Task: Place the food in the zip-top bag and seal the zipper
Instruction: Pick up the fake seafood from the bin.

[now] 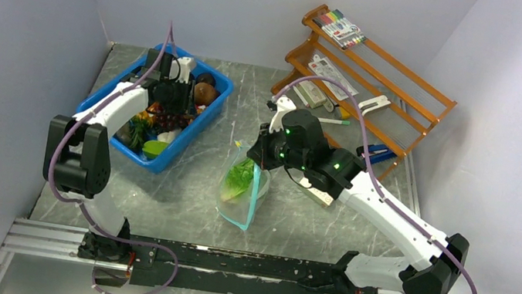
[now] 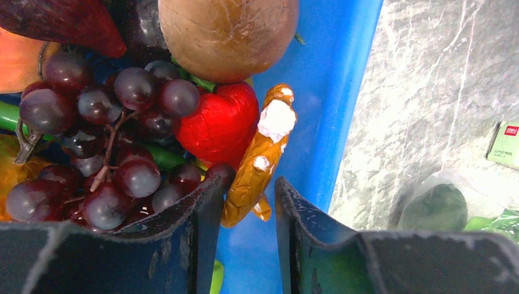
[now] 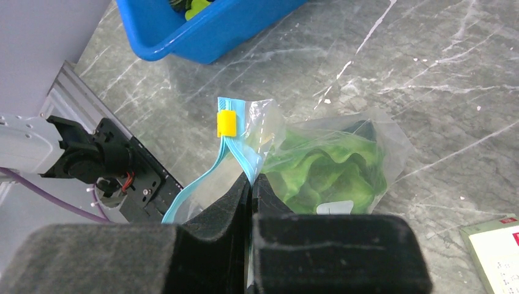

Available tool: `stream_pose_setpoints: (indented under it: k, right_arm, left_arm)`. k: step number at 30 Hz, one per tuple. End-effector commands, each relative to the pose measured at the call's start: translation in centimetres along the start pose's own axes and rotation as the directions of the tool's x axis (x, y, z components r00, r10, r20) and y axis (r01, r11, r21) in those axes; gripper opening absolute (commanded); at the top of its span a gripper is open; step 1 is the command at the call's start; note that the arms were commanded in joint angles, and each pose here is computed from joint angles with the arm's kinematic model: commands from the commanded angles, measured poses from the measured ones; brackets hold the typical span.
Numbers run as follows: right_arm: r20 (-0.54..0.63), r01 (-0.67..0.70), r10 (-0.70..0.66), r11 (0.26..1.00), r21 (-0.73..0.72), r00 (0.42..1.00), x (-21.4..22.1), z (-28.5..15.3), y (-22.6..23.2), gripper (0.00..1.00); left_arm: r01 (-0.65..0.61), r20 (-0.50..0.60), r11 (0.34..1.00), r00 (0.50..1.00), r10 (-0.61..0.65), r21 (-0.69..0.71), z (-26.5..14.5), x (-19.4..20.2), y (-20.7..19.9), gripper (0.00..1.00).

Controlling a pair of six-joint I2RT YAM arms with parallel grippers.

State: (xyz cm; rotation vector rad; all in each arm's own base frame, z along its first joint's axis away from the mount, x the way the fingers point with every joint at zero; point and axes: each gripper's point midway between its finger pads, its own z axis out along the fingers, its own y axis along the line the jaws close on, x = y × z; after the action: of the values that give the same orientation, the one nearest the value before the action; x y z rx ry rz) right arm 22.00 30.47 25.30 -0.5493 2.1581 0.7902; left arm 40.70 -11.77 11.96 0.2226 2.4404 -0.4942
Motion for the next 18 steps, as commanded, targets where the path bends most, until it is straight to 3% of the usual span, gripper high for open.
stream_pose_setpoints:
  k: [1,4,7,11,18]
  right_arm:
    - [0.085,-0.001,0.004,1.0,-0.027,0.996,-2.6,-0.6,1.0,0.0]
    - [0.086,-0.003,0.006,1.0,-0.031,0.996,-2.6,-0.5,1.0,0.0]
    - [0.088,-0.002,0.005,0.999,-0.033,0.996,-2.6,-0.5,1.1,0.0]
    - [0.1,-0.005,0.007,1.0,-0.022,0.995,-2.9,-0.8,0.9,0.0]
    - [0.122,-0.036,0.039,0.999,-0.03,0.992,-2.9,-0.8,0.9,0.0]
  left_arm:
    - [0.006,-0.019,1.0,1.0,-0.006,0.029,0.5,0.4,-0.3,0.35]
    - [0.008,-0.029,1.0,1.0,-0.007,0.023,0.6,0.7,-0.1,0.25]
    - [0.008,-0.013,1.0,1.0,-0.007,0.019,0.1,0.4,-0.2,0.22]
    - [0.005,0.0,1.0,1.0,-0.005,-0.016,-1.0,0.0,0.0,0.12]
    - [0.027,0.058,0.999,0.998,-0.026,-0.022,-3.5,-0.5,-0.8,0.07]
